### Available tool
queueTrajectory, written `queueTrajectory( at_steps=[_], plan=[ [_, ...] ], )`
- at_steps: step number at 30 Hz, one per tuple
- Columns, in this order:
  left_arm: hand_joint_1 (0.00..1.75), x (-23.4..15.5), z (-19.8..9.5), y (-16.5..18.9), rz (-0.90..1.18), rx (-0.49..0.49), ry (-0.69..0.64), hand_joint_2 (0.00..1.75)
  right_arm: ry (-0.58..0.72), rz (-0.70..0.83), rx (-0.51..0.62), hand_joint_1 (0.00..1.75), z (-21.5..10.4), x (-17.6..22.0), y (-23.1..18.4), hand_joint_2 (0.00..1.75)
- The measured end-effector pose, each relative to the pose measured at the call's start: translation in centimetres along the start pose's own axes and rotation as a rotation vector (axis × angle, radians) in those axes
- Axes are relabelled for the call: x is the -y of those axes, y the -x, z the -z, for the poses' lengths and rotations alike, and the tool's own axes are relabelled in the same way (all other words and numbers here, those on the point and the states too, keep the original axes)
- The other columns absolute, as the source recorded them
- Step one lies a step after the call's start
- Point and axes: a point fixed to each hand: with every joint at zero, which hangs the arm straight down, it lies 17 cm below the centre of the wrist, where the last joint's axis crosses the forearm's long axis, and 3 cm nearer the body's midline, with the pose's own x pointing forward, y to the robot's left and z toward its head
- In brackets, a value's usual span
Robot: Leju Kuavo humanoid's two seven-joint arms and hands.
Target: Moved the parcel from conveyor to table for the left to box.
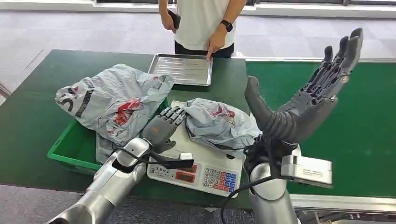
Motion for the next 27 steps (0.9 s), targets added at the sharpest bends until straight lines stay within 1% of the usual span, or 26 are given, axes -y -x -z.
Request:
queueTrajectory(
  at_steps=[4, 7, 10, 13, 15, 18, 21, 23, 27],
  plan=[
    [0.0, 0.5, 0.6, -0.2, 0.045, 0.015, 0.033, 1.75, -0.006, -0.012, -0.008, 0.0, -0.4, 0.1, 0.2, 1.75],
    [0.0, 0.1, 1.0, -0.2, 0.067, 0.017, 0.023, 1.75, -0.008, -0.023, -0.013, 0.0, -0.6, 0.2, 0.4, 1.75],
    [0.0, -1.4, 1.3, 0.1, 0.069, -0.002, -0.051, 1.75, -0.005, -0.041, -0.017, 0.0, -0.8, 0.4, 0.6, 1.75],
    [0.0, -3.6, 1.4, 0.5, 0.048, -0.028, -0.165, 1.75, -0.005, -0.063, -0.032, 0.0, -1.4, 0.7, 0.9, 1.75],
    [0.0, -6.3, 1.2, 1.3, 0.011, -0.067, -0.288, 1.75, -0.004, -0.082, -0.042, 0.0, -1.7, 0.9, 1.2, 1.75],
    [0.0, -12.0, 0.4, 2.8, -0.041, -0.107, -0.462, 1.75, 0.003, -0.094, -0.06, 0.0, -2.2, 1.2, 1.5, 1.75],
    [0.0, -16.5, -1.0, 4.1, -0.034, -0.128, -0.56, 1.75, 0.004, -0.091, -0.061, 0.0, -2.2, 1.2, 1.5, 1.75],
    [0.0, -18.2, -1.9, 4.4, -0.025, -0.136, -0.61, 1.75, 0.004, -0.091, -0.061, 0.0, -2.2, 1.2, 1.5, 1.75],
    [0.0, -20.2, -3.2, 4.6, -0.012, -0.146, -0.671, 1.75, 0.004, -0.091, -0.062, 0.0, -2.2, 1.2, 1.5, 1.75]
  ],
)
